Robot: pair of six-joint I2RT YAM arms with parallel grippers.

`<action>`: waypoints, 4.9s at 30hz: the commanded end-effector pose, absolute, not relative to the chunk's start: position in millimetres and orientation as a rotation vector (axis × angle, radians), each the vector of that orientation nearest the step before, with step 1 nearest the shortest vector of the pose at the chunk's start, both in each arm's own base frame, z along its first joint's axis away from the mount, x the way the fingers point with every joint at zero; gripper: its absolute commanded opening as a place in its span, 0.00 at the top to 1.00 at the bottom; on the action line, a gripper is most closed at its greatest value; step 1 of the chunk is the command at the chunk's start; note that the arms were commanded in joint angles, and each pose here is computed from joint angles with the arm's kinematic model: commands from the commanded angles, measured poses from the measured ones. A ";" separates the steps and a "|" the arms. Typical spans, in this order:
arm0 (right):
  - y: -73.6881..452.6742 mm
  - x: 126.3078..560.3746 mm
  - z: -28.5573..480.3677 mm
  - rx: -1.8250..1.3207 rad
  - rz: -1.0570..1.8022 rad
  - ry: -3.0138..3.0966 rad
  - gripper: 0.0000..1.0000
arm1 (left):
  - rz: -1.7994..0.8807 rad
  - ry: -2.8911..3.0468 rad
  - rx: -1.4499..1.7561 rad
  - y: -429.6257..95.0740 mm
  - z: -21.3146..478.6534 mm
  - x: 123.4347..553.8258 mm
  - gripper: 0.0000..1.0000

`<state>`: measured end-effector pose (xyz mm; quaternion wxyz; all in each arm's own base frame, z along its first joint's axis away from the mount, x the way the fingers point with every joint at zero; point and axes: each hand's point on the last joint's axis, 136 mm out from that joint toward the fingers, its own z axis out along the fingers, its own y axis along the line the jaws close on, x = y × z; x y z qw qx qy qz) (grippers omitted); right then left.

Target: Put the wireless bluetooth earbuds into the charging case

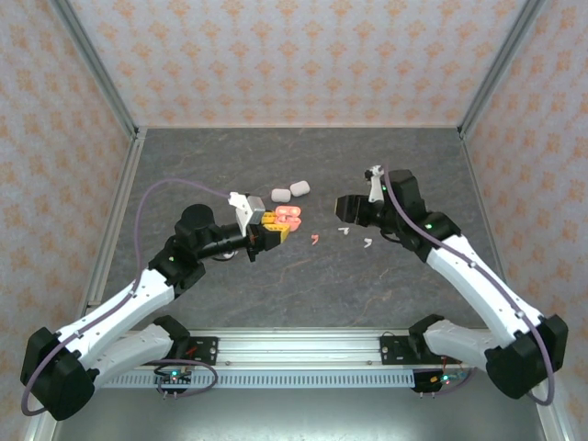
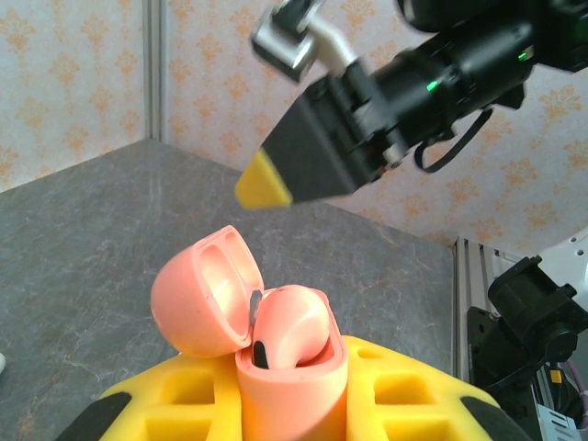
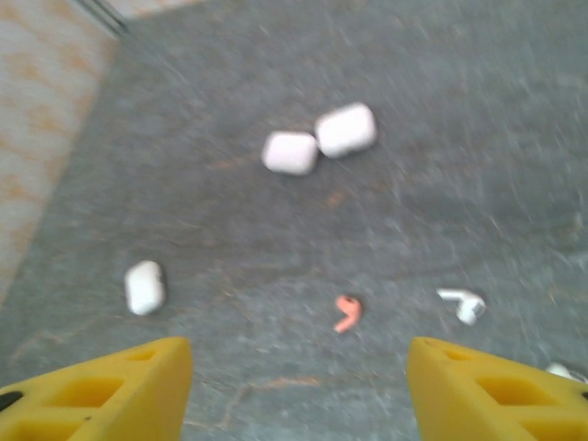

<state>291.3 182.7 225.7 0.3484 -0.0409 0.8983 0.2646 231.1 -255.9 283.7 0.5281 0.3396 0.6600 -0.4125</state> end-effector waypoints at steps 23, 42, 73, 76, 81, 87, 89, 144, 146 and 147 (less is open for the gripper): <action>234.0 324.1 58.2 -0.069 0.432 2.860 0.41 | -0.909 1.513 0.800 -250.4 290.8 234.7 1.00; 257.9 330.4 32.0 -0.146 0.397 2.917 0.57 | -0.893 1.530 0.794 -247.2 286.6 234.0 1.00; 256.7 312.8 3.3 -0.320 0.097 3.007 0.71 | -0.877 1.546 0.793 -245.4 281.5 234.6 1.00; 256.2 313.2 5.6 -0.323 0.095 3.001 0.73 | -0.873 1.542 0.792 -245.0 282.5 234.4 1.00; 255.2 314.7 12.7 -0.336 0.095 2.978 0.77 | -0.866 1.547 0.789 -243.9 282.2 235.0 1.00; 254.1 318.3 25.9 -0.344 0.111 2.925 0.78 | -0.852 1.557 0.782 -241.0 279.8 234.7 1.00; 254.3 320.4 32.7 -0.346 0.115 2.901 0.78 | -0.851 1.559 0.780 -240.5 279.1 234.4 1.00; 283.3 265.6 306.6 -0.822 0.480 1.867 0.80 | -1.069 1.593 0.708 -271.9 276.6 247.8 1.00; 288.1 267.1 296.6 -0.836 0.472 1.888 0.80 | -1.068 1.594 0.709 -272.2 276.2 247.9 1.00; 289.2 267.0 295.8 -0.838 0.474 1.889 0.80 | -1.069 1.593 0.709 -272.3 276.6 247.5 1.00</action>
